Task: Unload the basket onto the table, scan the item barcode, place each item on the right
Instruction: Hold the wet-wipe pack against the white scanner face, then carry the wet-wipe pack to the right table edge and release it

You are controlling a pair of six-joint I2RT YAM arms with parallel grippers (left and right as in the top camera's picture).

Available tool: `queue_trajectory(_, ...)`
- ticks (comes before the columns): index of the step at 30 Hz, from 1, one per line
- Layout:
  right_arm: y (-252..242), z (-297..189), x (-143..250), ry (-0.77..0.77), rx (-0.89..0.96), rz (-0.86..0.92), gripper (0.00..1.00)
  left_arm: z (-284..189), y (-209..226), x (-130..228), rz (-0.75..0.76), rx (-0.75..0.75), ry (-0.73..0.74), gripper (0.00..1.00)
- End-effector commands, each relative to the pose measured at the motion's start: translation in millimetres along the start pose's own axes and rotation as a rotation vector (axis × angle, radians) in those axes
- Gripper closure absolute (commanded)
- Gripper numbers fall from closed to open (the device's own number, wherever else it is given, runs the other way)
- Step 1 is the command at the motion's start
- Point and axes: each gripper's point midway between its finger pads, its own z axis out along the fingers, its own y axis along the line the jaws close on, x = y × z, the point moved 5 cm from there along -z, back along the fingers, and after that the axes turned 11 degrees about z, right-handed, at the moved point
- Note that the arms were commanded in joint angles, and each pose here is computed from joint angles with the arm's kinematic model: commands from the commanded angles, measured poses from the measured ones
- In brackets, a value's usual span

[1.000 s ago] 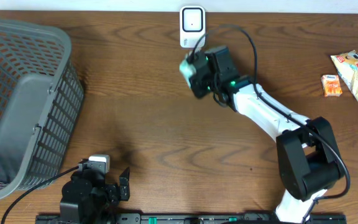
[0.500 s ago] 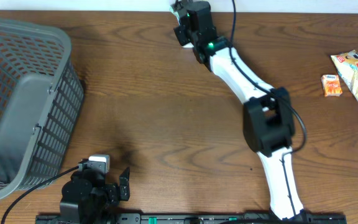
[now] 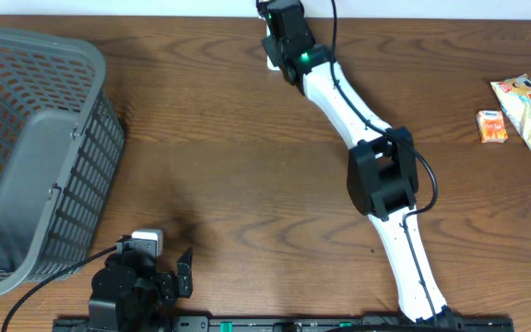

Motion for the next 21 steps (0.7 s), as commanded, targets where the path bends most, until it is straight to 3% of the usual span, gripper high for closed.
queue_trajectory(1,-34,-42,-31,0.013,0.104,0.098,0.99,-1,-2,-1,0.009,0.015,-0.005,0.02)
queue_trajectory(9,-111,-134,18,0.448,0.228,0.16,0.99,-1,-2,-1,0.009,0.015,-0.005,0.03)
queue_trajectory(14,-192,-167,82,0.759,0.519,0.287,0.99,-1,-2,-1,0.009,0.015,-0.005,0.02)
queue_trajectory(17,-240,-181,112,0.851,0.726,0.385,0.99,-1,-2,-1,0.009,0.015,-0.005,0.02)
queue_trajectory(21,-280,-184,150,0.946,0.821,0.492,0.99,-1,-2,-1,0.009,0.015,-0.005,0.02)
